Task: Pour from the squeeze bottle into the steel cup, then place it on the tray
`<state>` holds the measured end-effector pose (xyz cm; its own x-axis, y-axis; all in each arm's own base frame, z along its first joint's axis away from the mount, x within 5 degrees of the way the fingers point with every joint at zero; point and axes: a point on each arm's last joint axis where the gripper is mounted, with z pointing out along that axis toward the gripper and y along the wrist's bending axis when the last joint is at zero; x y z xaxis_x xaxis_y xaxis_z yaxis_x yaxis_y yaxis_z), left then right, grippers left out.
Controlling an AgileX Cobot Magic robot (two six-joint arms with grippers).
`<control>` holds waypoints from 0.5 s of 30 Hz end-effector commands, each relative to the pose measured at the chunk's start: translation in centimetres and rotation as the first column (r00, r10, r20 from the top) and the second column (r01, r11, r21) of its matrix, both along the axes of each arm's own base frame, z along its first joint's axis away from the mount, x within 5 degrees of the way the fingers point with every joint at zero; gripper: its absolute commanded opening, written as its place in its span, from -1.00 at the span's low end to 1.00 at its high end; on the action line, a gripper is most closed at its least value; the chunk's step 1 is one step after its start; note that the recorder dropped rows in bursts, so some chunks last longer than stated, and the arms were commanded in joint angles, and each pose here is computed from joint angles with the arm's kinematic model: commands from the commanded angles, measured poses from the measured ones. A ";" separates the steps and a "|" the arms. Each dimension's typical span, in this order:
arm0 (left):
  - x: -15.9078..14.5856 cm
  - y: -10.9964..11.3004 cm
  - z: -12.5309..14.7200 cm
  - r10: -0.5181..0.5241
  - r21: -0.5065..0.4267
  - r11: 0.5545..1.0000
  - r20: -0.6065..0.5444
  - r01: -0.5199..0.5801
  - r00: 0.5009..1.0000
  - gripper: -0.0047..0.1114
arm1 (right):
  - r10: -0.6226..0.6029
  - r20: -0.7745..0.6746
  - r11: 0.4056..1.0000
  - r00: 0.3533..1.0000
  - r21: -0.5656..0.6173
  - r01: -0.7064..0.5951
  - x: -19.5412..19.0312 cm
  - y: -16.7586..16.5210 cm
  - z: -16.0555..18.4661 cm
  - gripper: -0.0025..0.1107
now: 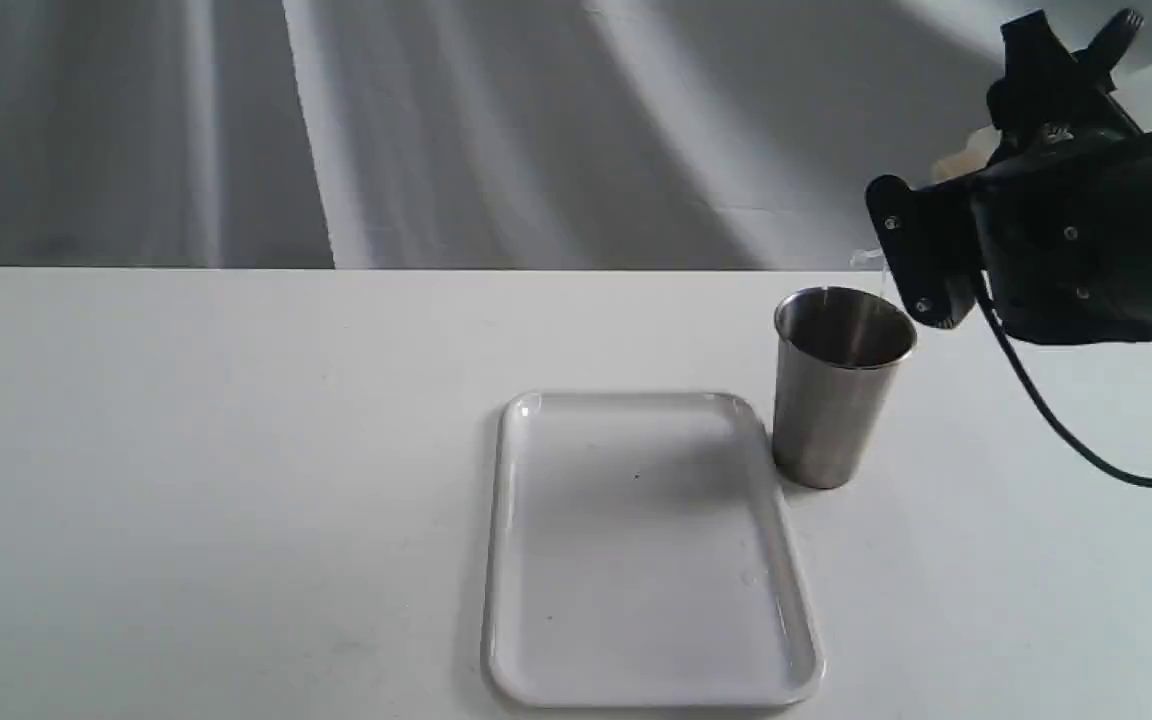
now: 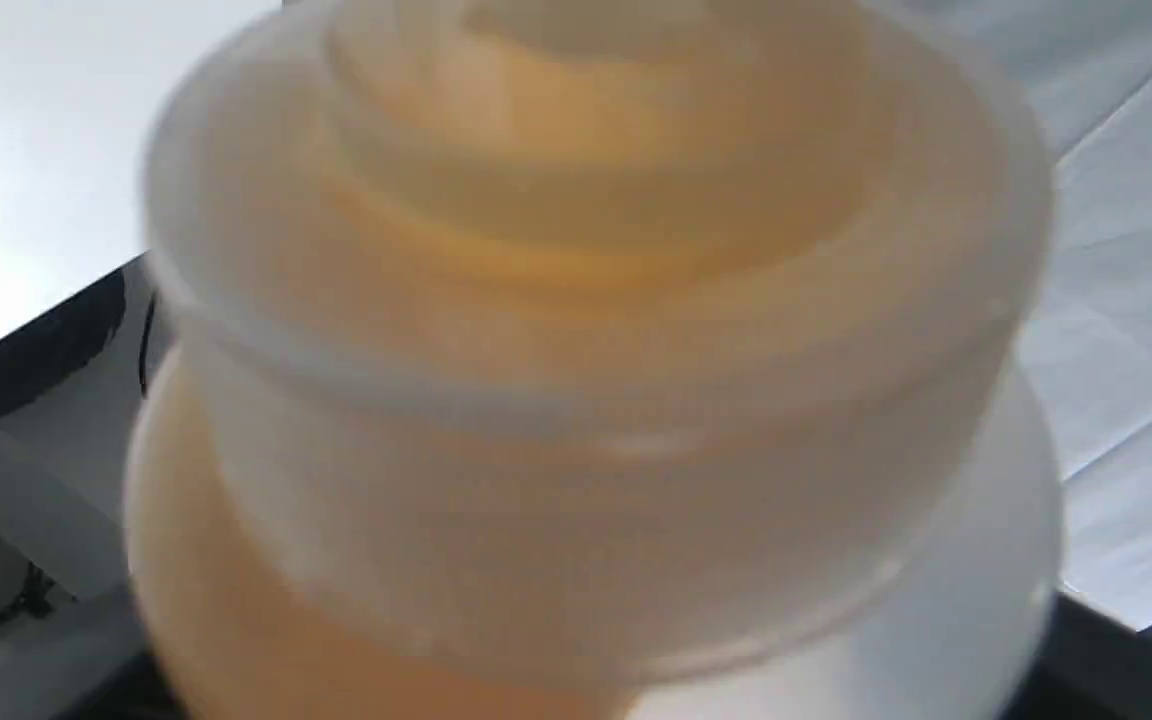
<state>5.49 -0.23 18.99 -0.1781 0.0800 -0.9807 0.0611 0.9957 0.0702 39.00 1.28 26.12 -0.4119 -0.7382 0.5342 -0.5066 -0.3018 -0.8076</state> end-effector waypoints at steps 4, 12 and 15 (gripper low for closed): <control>0.0 0.0 -0.1 -0.006 -0.003 1.000 0.005 0.006 1.000 -0.92 | 0.007 0.026 0.998 1.000 -0.057 -0.005 -0.2 -0.1 1.3 -0.91; 0.0 0.0 -0.1 -0.005 -0.006 1.000 0.005 0.005 1.000 -0.92 | 0.011 0.025 0.998 1.000 -0.066 -0.010 -0.2 -0.1 1.3 -0.91; 0.0 0.0 -0.1 -0.005 -0.006 1.000 0.005 0.005 1.000 -0.92 | 0.013 0.024 0.998 1.000 -0.069 -0.011 -0.2 -0.1 1.3 -0.91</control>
